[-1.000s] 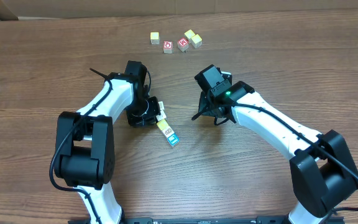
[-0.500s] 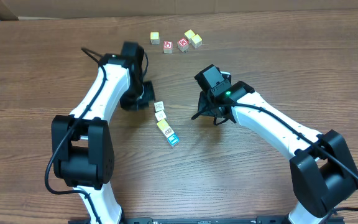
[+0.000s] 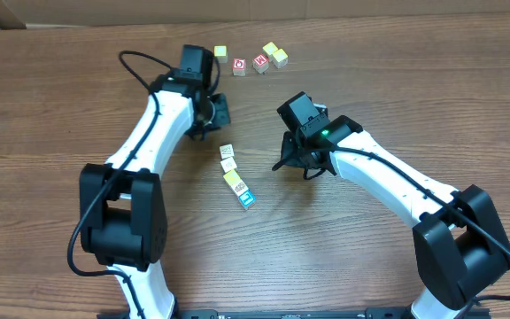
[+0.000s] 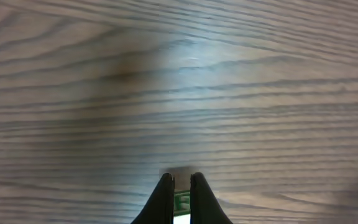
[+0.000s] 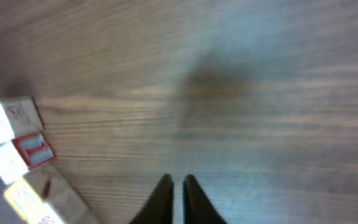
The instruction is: Flip 5 blocks
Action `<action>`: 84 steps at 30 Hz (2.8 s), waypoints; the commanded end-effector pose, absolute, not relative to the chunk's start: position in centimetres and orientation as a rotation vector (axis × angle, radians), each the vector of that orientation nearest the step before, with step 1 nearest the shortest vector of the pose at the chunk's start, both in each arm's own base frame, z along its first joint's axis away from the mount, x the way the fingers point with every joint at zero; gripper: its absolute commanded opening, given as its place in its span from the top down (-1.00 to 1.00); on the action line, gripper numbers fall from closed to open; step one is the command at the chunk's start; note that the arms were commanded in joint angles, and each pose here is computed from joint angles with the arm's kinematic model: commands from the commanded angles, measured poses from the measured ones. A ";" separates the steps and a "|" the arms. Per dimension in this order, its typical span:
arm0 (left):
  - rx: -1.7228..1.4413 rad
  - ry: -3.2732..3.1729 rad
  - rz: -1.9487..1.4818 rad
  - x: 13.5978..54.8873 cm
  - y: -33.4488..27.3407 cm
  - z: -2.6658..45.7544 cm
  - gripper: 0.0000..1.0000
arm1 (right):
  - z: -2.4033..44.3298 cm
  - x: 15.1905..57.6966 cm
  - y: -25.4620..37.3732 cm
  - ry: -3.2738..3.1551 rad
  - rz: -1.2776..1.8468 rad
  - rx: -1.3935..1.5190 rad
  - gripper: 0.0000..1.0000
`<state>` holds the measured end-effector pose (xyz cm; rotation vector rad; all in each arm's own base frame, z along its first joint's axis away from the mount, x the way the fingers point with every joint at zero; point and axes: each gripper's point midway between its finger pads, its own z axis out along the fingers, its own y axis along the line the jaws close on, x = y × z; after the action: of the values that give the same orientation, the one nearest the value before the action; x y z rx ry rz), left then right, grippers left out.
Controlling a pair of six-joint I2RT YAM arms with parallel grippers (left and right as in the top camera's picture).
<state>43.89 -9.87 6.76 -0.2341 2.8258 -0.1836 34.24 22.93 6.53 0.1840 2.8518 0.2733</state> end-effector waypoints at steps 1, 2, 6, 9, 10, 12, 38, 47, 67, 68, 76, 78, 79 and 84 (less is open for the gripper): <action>-0.153 2.823 -0.157 43.6 -10.6 6.6 0.92 | 5.8 32.1 23.5 2.956 0.349 0.221 0.92; -0.150 2.821 -0.159 43.6 -10.7 6.6 0.92 | 5.6 31.5 23.3 2.983 0.343 0.254 0.92; -0.136 2.823 -0.155 43.6 -10.8 6.6 0.92 | 3.8 28.3 23.2 3.067 0.295 0.444 0.93; -0.104 2.823 -0.148 43.6 -10.7 6.6 0.92 | 2.7 26.2 24.4 3.105 0.330 0.508 0.93; -0.090 2.821 -0.145 43.6 -10.7 6.6 0.92 | 2.4 25.6 24.8 3.116 0.338 0.511 0.93; -0.074 2.818 -0.144 43.7 -10.7 6.5 0.92 | 1.9 24.5 25.5 3.125 0.337 0.517 0.92; -0.034 2.806 -0.075 42.7 -9.7 2.8 0.92 | 0.8 21.7 28.9 3.042 0.323 0.592 0.92; -0.036 2.808 -0.065 42.6 -9.5 2.6 0.92 | 1.0 21.9 29.7 3.016 0.368 0.640 0.92; -0.033 2.805 -0.082 42.4 -9.7 1.9 0.92 | 0.0 22.9 31.4 2.907 0.378 0.641 0.92; -0.033 2.808 -0.081 42.3 -9.7 1.8 0.92 | -0.2 22.9 31.4 2.910 0.373 0.641 0.92; -0.030 2.822 -0.076 42.0 -9.6 1.7 0.92 | -0.2 23.1 31.9 2.906 0.403 0.638 0.92; -0.025 2.826 -0.074 41.9 -9.6 1.7 0.92 | -0.1 23.1 32.2 2.909 0.427 0.637 0.92; -0.025 2.829 -0.073 41.8 -9.6 1.7 0.92 | -0.1 23.1 32.3 2.907 0.431 0.637 0.92; -0.025 2.840 -0.070 41.6 -9.6 1.6 0.92 | -0.1 23.2 32.3 2.893 0.440 0.716 0.92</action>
<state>41.92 -9.92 1.72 -0.0563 2.8312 -0.0877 23.41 32.43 0.37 0.6501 2.8986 0.4500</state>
